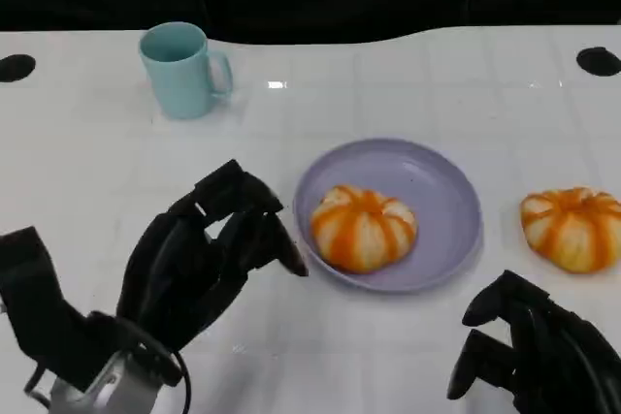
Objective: Grasp the bread from the table and place it into the plate.
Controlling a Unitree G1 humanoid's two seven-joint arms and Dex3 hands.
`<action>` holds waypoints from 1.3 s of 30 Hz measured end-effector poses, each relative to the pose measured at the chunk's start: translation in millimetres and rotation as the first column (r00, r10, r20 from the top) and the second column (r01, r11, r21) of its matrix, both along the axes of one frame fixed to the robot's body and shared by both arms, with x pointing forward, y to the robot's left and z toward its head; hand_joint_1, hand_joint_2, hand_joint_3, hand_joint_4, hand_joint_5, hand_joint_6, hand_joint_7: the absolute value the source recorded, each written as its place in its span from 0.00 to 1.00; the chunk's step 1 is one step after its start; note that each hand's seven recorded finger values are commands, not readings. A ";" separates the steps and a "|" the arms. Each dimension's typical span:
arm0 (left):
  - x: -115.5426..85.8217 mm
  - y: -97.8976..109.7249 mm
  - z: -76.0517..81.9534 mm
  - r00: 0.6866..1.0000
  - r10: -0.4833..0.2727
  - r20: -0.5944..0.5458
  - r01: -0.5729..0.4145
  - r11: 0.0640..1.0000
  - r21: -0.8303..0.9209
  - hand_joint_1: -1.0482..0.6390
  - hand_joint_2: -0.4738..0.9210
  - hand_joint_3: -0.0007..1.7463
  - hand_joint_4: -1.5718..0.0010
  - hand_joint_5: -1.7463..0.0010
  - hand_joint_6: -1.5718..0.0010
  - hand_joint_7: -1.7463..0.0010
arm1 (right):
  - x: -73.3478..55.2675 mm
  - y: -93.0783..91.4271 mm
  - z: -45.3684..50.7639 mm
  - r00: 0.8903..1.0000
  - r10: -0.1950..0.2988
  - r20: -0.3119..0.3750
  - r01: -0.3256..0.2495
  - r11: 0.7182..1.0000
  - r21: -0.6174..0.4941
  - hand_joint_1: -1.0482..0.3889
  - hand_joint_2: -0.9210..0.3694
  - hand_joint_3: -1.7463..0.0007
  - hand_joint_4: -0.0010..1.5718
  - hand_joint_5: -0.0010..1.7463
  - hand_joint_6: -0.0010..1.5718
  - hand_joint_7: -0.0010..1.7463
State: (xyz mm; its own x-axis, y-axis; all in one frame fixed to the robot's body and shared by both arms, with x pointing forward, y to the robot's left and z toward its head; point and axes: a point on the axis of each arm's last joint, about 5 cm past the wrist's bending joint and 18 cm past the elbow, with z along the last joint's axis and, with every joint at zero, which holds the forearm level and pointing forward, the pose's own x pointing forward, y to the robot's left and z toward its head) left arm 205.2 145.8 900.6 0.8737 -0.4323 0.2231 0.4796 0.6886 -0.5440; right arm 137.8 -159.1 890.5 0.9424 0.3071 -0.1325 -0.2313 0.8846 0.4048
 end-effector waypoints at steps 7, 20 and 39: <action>-14.7 0.1 -11.8 0.998 0.026 -0.051 -0.029 0.998 -0.054 0.27 1.00 0.27 0.52 0.00 0.65 0.02 | 0.2 -0.2 0.1 1.000 0.001 0.001 -0.001 1.000 -0.001 0.36 0.00 0.72 0.40 1.00 0.26 0.98; -40.4 3.3 -32.7 0.983 0.029 -0.184 -0.051 0.992 -0.119 0.29 1.00 0.25 0.54 0.00 0.69 0.00 | 0.5 -0.2 0.4 1.000 0.005 0.006 -0.005 1.000 -0.008 0.36 0.00 0.72 0.40 1.00 0.26 0.98; -47.1 6.0 -41.6 0.976 0.035 -0.214 -0.056 0.994 -0.096 0.28 1.00 0.26 0.53 0.00 0.68 0.00 | 2.9 -2.8 -1.8 1.000 -0.016 0.022 0.016 1.000 -0.010 0.36 0.00 0.73 0.41 1.00 0.28 0.98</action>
